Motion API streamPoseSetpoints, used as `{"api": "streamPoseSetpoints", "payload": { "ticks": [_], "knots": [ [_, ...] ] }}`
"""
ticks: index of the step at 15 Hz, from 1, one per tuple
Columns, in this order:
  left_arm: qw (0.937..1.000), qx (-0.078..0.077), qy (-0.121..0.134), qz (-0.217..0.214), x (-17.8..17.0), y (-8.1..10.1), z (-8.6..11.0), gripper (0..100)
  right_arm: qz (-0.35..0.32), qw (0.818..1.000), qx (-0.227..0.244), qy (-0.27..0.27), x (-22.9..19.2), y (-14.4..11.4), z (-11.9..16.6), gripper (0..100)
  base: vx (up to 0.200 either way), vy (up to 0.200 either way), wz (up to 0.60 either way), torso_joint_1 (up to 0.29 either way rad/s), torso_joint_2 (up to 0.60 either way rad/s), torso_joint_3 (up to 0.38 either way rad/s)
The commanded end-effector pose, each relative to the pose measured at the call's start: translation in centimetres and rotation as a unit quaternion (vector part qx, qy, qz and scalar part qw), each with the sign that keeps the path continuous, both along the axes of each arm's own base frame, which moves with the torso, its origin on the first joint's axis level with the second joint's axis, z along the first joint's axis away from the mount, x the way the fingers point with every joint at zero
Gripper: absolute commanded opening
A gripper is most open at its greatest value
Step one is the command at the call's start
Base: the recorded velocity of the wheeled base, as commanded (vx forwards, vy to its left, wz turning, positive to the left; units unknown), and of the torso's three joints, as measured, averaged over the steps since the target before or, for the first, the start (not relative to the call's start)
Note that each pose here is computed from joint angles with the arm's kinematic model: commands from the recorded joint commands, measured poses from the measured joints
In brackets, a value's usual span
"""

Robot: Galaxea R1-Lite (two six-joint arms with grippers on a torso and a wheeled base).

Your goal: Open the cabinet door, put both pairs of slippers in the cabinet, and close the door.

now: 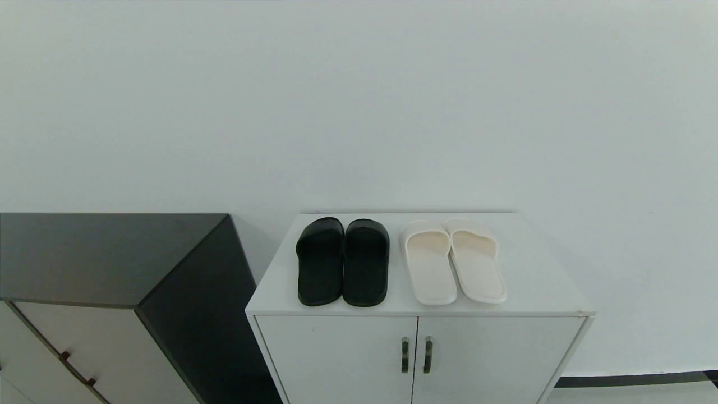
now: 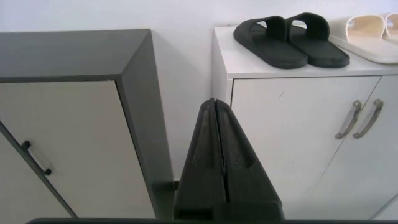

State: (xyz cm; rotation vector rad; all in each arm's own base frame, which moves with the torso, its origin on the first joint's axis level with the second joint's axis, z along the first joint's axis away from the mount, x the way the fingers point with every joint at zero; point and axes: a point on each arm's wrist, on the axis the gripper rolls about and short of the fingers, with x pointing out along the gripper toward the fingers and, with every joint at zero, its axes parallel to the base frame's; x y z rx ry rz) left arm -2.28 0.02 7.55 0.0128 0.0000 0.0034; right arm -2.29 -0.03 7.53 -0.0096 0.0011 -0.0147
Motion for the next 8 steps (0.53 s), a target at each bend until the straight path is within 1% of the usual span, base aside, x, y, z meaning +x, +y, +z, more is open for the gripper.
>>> {"api": "streamPoseSetpoints", "payload": {
  "ticks": [1,6,7,8],
  "knots": [
    [1.0,-0.002,-0.001,0.001,0.0,0.0,0.0,0,0.001,1.0,0.0,0.0,0.0,0.0,0.0,100,0.0,0.0,0.0,0.0,0.0,0.0],
    [1.0,-0.006,-0.001,0.002,0.0,0.0,0.0,0,0.003,1.0,0.001,-0.001,0.0,0.0,0.0,100,0.0,0.0,0.0,0.0,0.0,0.0],
    [1.0,-0.006,-0.001,0.003,0.0,0.0,0.0,0,0.004,1.0,0.009,-0.01,0.0,0.0,0.3,100,0.0,0.0,0.0,0.0,0.0,0.0],
    [1.0,-0.006,0.0,0.001,0.0,0.0,0.0,0,0.063,0.993,0.081,-0.066,-0.8,0.1,5.3,100,0.0,0.0,0.0,0.0,0.0,0.0]
  ]
}}
